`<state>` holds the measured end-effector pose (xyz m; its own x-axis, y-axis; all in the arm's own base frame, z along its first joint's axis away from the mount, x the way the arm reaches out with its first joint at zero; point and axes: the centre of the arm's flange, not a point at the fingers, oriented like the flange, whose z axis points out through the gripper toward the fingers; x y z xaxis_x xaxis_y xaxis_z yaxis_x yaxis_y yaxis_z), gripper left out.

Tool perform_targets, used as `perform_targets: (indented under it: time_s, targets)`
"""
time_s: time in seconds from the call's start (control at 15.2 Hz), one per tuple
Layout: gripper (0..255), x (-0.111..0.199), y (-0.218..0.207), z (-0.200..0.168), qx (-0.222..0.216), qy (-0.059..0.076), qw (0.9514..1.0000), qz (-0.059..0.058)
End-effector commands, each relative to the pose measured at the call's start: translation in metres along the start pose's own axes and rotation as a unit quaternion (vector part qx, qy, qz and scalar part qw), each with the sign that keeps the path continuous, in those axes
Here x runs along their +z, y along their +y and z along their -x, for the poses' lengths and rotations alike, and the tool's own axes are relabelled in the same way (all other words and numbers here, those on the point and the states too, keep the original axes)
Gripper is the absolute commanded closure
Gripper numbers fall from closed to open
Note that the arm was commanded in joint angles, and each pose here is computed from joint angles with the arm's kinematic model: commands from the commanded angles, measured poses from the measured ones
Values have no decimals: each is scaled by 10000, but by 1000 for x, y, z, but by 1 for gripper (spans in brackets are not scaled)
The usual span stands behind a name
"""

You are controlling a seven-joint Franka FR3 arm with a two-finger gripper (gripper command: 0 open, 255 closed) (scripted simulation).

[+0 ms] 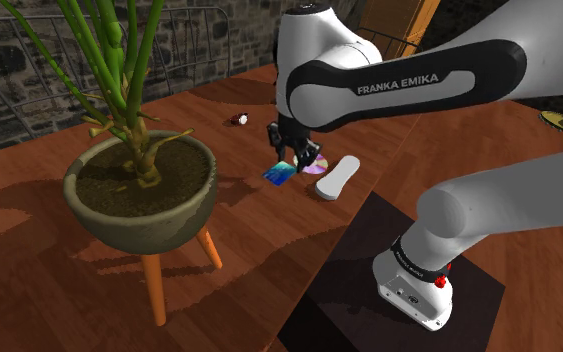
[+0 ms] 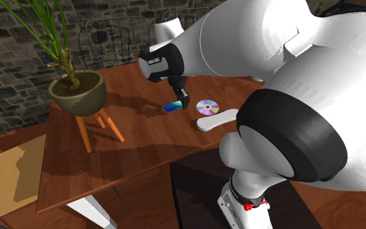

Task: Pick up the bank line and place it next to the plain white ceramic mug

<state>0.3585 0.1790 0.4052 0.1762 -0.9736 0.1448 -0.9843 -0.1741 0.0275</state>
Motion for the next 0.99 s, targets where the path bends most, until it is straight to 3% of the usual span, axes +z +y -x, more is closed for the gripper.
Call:
perform_targets:
  time_s: [0.0,0.92]
  targets:
    - [255,-10,1,0,-1,0,10000,3]
    - [255,-83,3,-11,-1,0,10000,3]
